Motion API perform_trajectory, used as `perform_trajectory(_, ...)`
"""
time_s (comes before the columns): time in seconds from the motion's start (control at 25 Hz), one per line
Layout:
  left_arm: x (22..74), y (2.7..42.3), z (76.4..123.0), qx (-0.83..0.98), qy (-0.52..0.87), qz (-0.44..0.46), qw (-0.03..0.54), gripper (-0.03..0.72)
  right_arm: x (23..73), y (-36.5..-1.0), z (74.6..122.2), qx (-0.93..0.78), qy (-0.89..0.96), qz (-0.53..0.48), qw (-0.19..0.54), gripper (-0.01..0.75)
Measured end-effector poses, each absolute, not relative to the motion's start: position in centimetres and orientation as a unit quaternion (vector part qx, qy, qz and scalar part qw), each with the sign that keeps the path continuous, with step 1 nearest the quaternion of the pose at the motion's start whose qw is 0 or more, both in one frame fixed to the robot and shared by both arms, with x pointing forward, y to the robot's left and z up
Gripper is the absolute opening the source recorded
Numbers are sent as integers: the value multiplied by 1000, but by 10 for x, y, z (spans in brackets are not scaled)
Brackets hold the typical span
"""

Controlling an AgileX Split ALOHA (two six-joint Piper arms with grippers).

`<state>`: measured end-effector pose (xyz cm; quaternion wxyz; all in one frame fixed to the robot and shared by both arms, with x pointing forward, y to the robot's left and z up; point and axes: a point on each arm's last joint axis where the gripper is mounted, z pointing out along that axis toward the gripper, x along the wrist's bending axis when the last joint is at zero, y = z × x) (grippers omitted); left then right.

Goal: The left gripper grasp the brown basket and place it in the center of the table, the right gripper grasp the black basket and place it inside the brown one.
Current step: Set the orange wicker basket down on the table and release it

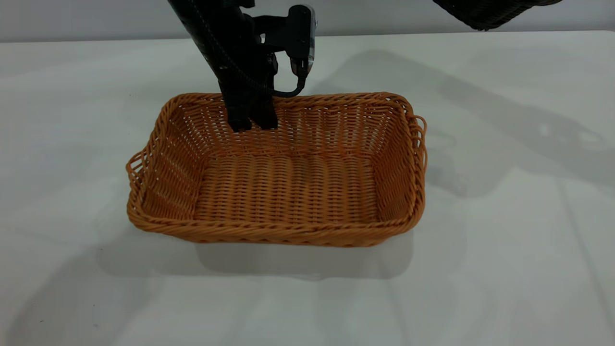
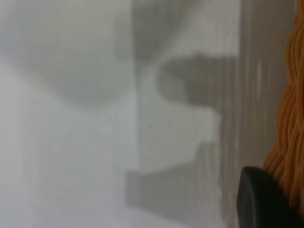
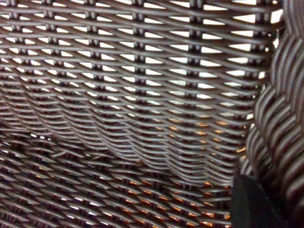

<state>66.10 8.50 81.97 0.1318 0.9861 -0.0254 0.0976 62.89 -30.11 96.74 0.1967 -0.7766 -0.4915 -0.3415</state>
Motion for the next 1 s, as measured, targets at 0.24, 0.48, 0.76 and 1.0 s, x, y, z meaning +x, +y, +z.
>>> perform_trajectory(0.24,661,85,819,986,0,94,136,98,629,-301,968,-776,-492,-342,197,85)
perform_trajectory(0.48,663,85,816,985,32,97,141,248,631,-301,971,-774,-494,-345,195,85)
perform_trajectory(0.76,665,83,831,981,39,111,152,449,631,-302,971,-773,-494,-345,197,85)
perform_trajectory(1.0,651,85,911,982,21,89,164,462,630,-313,971,-780,-483,-348,193,85)
